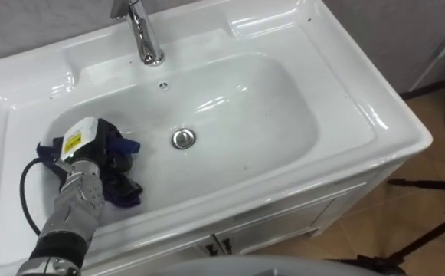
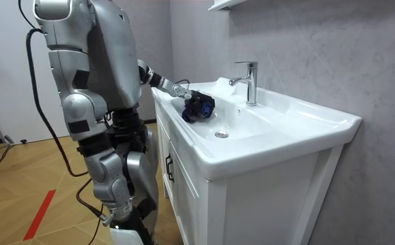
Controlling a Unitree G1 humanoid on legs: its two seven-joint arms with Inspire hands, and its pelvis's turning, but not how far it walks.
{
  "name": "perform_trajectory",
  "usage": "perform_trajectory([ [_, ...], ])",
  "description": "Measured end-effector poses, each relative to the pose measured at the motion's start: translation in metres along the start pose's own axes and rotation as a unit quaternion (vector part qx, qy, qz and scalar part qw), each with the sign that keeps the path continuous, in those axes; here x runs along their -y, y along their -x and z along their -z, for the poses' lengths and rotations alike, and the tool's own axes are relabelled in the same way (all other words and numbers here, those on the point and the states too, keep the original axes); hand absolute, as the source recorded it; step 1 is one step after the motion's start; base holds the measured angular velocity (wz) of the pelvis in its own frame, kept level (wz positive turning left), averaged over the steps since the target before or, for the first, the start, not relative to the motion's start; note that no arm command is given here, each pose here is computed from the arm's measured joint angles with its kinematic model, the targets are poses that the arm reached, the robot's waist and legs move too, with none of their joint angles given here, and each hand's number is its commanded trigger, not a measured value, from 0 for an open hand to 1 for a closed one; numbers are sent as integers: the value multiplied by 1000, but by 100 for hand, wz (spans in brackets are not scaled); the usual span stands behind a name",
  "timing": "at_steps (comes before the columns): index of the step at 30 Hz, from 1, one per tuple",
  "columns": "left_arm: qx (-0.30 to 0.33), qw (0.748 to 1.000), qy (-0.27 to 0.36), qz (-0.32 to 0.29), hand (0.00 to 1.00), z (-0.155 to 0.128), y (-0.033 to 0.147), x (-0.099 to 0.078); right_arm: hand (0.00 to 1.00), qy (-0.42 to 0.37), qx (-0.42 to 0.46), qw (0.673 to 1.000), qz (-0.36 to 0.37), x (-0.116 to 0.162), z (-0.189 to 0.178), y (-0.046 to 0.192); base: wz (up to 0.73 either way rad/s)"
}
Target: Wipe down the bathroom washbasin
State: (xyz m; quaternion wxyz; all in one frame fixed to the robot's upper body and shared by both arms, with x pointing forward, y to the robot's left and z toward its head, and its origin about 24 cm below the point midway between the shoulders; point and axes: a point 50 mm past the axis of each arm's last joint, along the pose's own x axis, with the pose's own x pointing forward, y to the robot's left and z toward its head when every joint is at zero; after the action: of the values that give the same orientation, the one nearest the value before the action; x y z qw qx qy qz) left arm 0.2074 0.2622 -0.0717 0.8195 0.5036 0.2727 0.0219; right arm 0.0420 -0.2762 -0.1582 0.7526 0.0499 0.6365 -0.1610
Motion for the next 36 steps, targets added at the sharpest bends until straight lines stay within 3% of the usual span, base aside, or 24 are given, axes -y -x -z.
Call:
perform_trajectory([
  [22, 4, 1000, -7, -22, 100, 0, -2, -11, 0, 85, -3, 996, 40, 13, 11, 2, 4],
  [31, -26, 1000, -4, 6, 100, 8, 0, 3, 0, 82, -8, 996, 35, 8, 15, 2, 0],
  [36, -39, 998, 8, 38, 100, 6, 4, 27, 0, 67, -3, 997, 31, 1, 14, 0, -9],
])
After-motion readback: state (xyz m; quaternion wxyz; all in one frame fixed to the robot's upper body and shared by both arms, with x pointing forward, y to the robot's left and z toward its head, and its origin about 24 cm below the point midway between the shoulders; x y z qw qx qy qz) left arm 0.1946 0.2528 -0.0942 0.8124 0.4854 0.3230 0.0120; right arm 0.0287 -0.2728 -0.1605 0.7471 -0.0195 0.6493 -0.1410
